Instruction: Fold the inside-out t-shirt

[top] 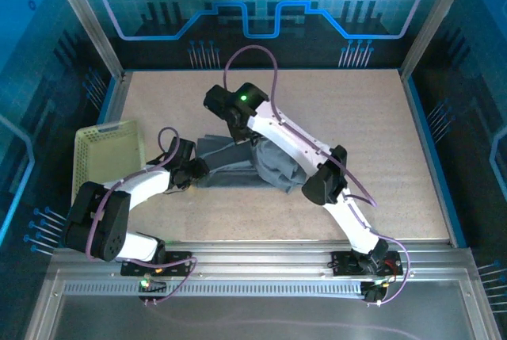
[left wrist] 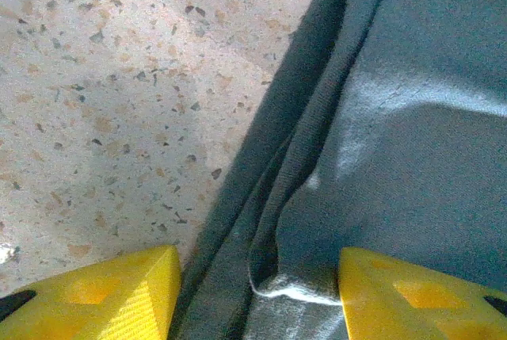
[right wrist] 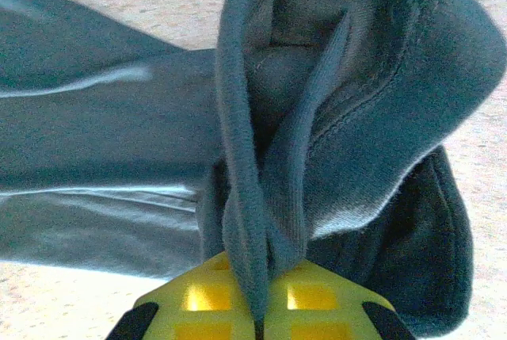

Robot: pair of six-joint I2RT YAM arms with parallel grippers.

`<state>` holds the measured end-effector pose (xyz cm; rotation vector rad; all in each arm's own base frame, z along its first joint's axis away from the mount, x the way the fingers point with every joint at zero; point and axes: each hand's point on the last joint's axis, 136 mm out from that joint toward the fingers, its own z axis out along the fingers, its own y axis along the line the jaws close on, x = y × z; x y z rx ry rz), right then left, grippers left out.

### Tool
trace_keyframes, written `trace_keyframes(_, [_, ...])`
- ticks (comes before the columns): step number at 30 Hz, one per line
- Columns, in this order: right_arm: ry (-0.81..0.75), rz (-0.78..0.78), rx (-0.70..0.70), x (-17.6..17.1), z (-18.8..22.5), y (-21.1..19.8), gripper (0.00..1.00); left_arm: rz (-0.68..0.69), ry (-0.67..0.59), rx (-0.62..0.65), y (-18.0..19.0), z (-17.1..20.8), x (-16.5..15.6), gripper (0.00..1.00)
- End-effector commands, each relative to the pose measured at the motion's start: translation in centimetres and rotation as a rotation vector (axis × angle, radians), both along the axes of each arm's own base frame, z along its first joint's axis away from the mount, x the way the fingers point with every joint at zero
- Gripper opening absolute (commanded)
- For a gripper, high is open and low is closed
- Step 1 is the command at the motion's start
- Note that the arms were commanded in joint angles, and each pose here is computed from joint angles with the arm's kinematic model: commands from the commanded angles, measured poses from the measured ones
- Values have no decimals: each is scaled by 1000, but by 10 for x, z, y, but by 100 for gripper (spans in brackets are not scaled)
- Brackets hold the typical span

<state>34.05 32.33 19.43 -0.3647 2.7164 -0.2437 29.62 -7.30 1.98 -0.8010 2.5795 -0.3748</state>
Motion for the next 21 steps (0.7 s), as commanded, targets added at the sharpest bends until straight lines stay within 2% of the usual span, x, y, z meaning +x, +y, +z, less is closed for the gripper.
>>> trace_keyframes(1, [30, 52, 100, -11, -4, 34, 0, -7, -11, -54, -9, -5, 0, 56])
trace_keyframes(10, [13, 88, 272, -6, -5, 81, 0, -11, -5, -71, -11, -10, -3, 54])
trace_keyframes(21, [80, 114, 429, -3, -26, 124, 0, -10, 4, -78, -11, -15, -8, 51])
